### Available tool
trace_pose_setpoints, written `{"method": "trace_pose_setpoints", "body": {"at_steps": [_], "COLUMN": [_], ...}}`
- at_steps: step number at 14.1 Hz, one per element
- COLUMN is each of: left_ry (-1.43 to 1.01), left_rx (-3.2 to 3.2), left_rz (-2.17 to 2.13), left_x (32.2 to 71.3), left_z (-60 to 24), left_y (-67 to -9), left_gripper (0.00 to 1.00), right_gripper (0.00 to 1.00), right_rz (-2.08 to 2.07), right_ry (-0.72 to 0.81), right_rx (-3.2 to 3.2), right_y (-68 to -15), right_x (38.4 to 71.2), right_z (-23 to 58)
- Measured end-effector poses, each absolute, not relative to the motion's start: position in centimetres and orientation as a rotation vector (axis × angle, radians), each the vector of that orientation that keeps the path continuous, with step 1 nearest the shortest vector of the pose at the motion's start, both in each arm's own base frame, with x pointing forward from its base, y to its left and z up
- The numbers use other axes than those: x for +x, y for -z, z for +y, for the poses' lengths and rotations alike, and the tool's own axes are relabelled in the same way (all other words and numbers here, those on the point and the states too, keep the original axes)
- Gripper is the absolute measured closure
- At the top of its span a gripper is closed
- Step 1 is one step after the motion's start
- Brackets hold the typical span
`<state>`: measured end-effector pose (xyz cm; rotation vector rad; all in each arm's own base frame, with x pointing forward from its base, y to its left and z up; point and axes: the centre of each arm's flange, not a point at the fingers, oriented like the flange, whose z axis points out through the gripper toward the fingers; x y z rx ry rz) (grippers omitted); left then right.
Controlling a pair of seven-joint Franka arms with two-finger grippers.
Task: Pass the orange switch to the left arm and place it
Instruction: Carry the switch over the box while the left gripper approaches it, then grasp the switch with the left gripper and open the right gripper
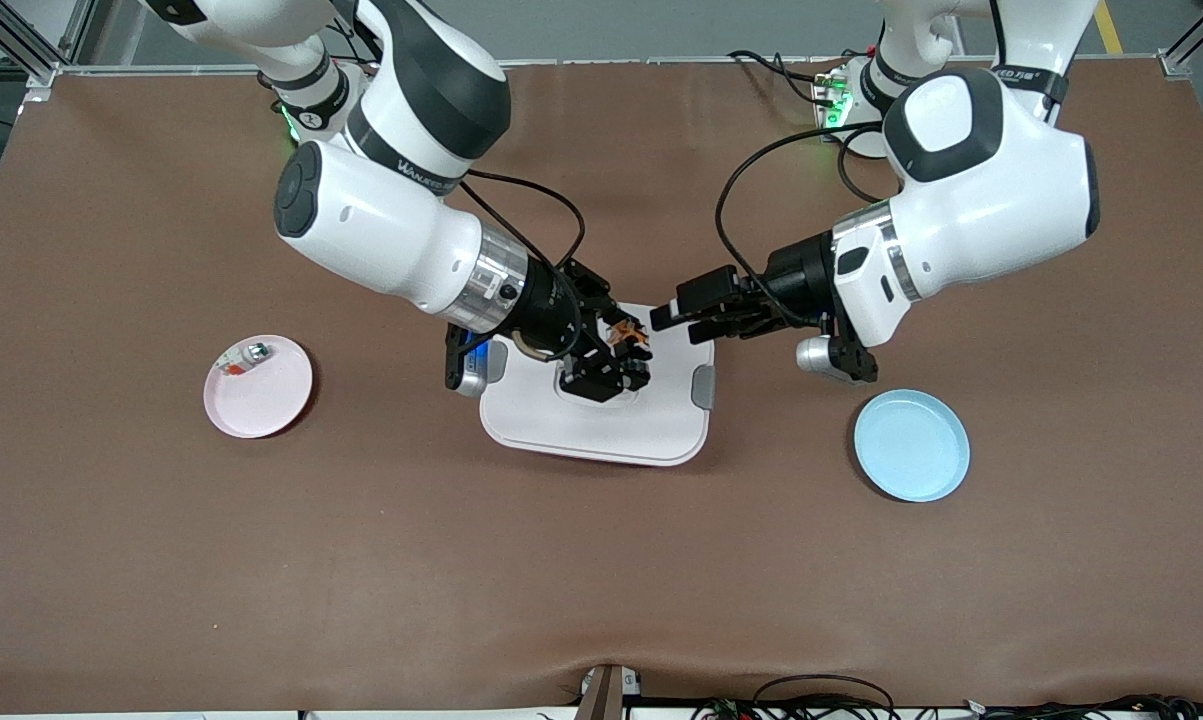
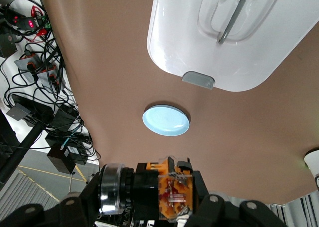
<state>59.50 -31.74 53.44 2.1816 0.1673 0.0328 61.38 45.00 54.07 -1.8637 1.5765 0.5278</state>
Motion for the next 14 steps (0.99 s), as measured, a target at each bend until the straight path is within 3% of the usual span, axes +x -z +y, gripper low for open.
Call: {"method": "trace_pose_setpoints", "body": {"at_steps": [6, 7, 9, 11, 14], "left_ry": [-0.097, -0.106, -0.12, -0.133, -0.148], "left_rx": [2.17, 2.172, 2.176, 2.175, 2.178], "left_rz": [0.12, 0.098, 0.061, 0.026, -0.01], "left_x": [59.9, 59.9, 60.0, 60.1, 60.2], "left_z": [-32.7, -32.7, -32.8, -32.9, -32.9], "left_y": [-52.3, -52.1, -51.7, -51.4, -51.1], "left_gripper": [0.29, 0.4, 0.46, 0.61, 0.65], "right_gripper": [0.27, 0.27, 0.27, 0.27, 0.27], "right_rz": [1.579, 1.586, 1.592, 1.604, 1.629], "right_ry": [-0.514, -0.516, -0.519, -0.526, -0.537], "right_rx": [-1.815, -1.807, -1.801, -1.797, -1.783], "right_y": [-53.7, -53.7, -53.7, -53.4, -53.2], "right_x": [61.5, 61.5, 61.5, 61.5, 61.6], "right_z": [46.5, 46.5, 46.6, 46.6, 46.6]}}
